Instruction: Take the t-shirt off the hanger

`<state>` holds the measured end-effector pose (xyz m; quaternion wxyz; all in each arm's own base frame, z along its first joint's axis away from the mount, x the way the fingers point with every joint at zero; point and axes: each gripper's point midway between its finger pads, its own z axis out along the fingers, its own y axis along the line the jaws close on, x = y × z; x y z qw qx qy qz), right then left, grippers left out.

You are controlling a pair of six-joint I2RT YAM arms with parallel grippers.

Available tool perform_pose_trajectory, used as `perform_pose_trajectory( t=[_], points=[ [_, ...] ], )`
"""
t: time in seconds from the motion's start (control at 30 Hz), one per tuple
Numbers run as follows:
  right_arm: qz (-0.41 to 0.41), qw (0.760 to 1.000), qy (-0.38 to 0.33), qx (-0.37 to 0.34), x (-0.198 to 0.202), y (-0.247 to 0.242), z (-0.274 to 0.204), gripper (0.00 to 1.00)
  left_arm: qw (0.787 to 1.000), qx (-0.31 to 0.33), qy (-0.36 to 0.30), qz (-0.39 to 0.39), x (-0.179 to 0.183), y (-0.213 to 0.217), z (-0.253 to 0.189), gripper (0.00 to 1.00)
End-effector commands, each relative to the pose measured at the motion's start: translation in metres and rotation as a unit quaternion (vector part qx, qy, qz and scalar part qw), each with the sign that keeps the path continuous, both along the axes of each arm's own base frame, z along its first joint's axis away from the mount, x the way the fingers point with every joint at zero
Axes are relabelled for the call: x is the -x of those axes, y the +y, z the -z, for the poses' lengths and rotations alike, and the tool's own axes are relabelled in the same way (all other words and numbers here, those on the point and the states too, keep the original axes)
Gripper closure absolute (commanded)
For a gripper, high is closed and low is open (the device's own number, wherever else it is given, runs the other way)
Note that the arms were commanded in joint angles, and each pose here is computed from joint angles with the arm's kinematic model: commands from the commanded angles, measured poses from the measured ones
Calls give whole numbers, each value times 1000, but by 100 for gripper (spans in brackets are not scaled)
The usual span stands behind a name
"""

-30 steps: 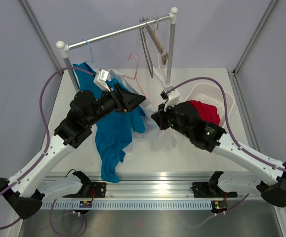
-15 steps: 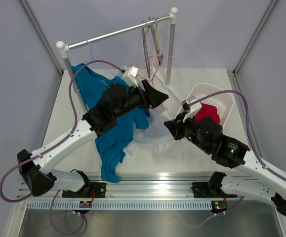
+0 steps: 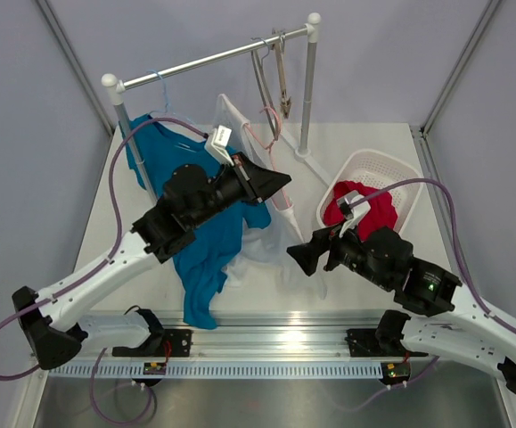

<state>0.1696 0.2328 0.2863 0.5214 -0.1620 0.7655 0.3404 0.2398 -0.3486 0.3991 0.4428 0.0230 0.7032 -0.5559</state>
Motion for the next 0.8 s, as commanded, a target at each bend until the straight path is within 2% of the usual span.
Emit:
perform_pose_trajectory(
  t=[0.0, 0.13, 0.2, 0.23, 0.27, 0.3, 0.33, 0.37, 0.4, 0.53, 0.57, 0.77],
  points=[
    [-64, 997, 24, -34, 28, 11, 0, 4, 993, 91, -75, -14, 21, 33, -65, 100],
    [-95, 993, 58, -34, 43, 18, 19, 5, 989, 121, -86, -24, 32, 51, -76, 100],
    [-94, 992, 76, -31, 46, 19, 34, 16, 987, 122, -98, -26, 36, 57, -83, 100],
    [-97, 992, 78, -31, 48, 19, 36, 24, 987, 120, -100, -28, 37, 59, -84, 100],
    [-96, 991, 84, -27, 49, 19, 42, 35, 987, 117, -106, -31, 37, 61, -84, 100],
    [-95, 991, 86, -30, 50, 19, 42, 72, 986, 118, -110, -31, 39, 63, -86, 100],
    [-97, 991, 90, -32, 53, 18, 42, 87, 986, 119, -115, -32, 40, 64, -89, 100],
    [-100, 990, 94, -31, 55, 19, 44, 96, 984, 116, -122, -49, 35, 68, -92, 100],
    [-104, 989, 97, -30, 58, 19, 45, 100, 983, 116, -131, -56, 34, 70, -96, 100],
    [-125, 984, 128, 1, 77, 18, 62, 100, 975, 100, -171, -97, 13, 79, -120, 100],
    [-137, 981, 134, 12, 87, 19, 68, 100, 970, 116, -189, -99, 14, 85, -144, 100],
    [-105, 981, 155, 58, 104, 6, 96, 100, 951, 118, -252, -138, -7, 105, -201, 100]
  ],
)
